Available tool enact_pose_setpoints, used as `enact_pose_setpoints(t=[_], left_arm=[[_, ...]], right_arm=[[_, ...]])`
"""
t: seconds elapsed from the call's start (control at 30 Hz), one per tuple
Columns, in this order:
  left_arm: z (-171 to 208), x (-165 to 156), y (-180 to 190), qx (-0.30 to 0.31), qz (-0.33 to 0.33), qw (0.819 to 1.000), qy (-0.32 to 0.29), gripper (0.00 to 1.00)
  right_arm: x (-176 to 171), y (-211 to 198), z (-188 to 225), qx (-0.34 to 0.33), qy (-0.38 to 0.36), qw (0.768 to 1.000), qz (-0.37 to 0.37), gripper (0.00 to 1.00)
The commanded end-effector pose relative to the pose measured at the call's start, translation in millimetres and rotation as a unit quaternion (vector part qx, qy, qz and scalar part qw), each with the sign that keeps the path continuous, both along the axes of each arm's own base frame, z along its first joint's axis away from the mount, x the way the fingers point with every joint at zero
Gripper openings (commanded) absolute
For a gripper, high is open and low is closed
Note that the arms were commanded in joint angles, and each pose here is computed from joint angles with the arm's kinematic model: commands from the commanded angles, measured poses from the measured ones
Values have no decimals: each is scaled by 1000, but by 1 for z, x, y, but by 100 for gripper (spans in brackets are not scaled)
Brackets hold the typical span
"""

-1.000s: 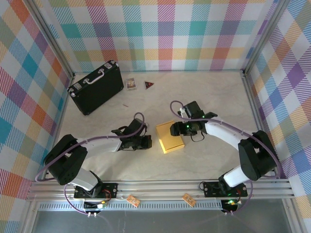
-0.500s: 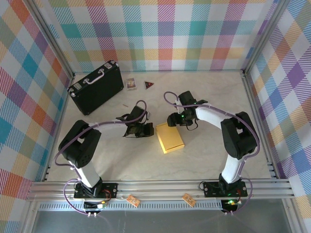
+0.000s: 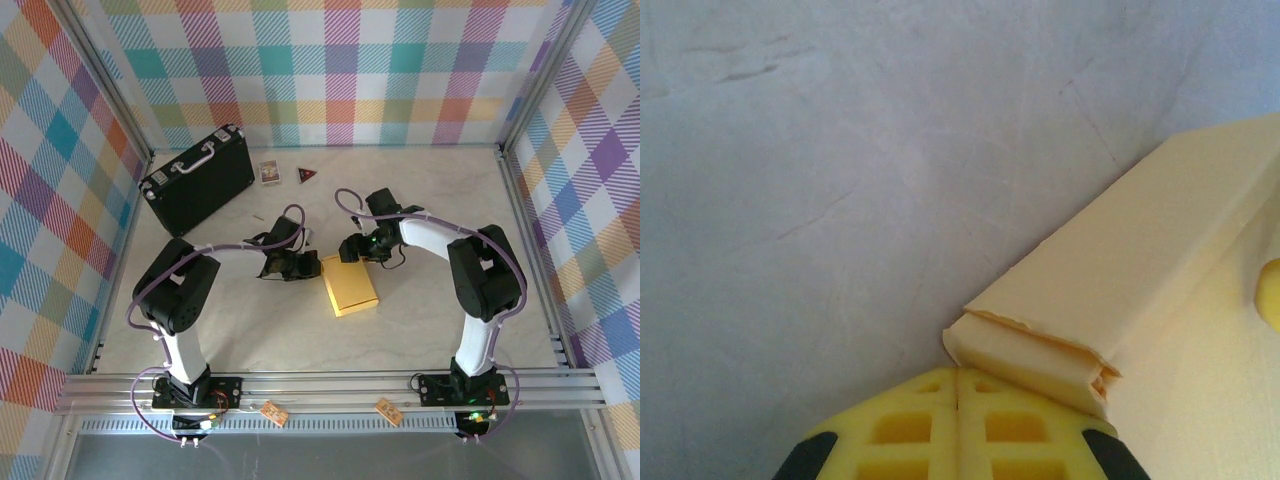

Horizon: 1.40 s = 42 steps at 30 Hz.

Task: Fold the paper box

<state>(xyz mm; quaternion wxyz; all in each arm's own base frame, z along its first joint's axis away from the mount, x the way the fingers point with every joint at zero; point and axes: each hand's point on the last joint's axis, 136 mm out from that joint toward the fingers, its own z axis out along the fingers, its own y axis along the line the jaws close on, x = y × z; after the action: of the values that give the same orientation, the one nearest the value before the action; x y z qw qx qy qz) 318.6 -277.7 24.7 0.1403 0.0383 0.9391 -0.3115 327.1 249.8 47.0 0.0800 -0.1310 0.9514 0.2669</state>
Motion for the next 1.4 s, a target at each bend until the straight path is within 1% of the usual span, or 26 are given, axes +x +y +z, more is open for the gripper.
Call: enact_pose_setpoints(t=[0.0,0.33,0.6,0.7,0.73,0.8,0.9,1.0,1.1,1.23,1.3,1.37], left_arm=[[2,6,-11,-32,-17,999,-9,0],[8,1,-26,-90,-47,994,-29,0],[11,-4,-23,-95,-47,994,-30,0],[7,-7,-15,-75,-40,996,-26,0],[4,-8,-10,-64,-32,997,-20,0],[-2,-10,1,-48,-12,999,-8,4],[-2,-15,16,-44,7,999,0,4],[8,-22,26,-42,11,999,-2,4],[15,-25,37,-27,19,999,-7,4],[30,-23,48,-5,27,999,-21,4],[43,-16,47,0,22,999,-33,0],[61,-3,46,4,16,999,-46,0]], right_arm=[[-1,13,6,40,12,999,16,64],[-6,35,13,103,40,993,31,62],[-13,46,19,118,42,991,53,62],[-10,40,19,95,29,994,46,62],[-8,35,18,79,24,996,40,62],[-4,23,14,44,20,999,24,63],[6,2,13,-3,5,1000,-4,64],[12,-10,20,-18,-15,1000,-17,67],[15,-18,27,-31,-34,999,-24,70],[3,-23,37,-29,-37,999,-28,70],[-9,-29,41,-29,-38,998,-28,69],[-23,-43,40,-58,-35,997,-32,68]])
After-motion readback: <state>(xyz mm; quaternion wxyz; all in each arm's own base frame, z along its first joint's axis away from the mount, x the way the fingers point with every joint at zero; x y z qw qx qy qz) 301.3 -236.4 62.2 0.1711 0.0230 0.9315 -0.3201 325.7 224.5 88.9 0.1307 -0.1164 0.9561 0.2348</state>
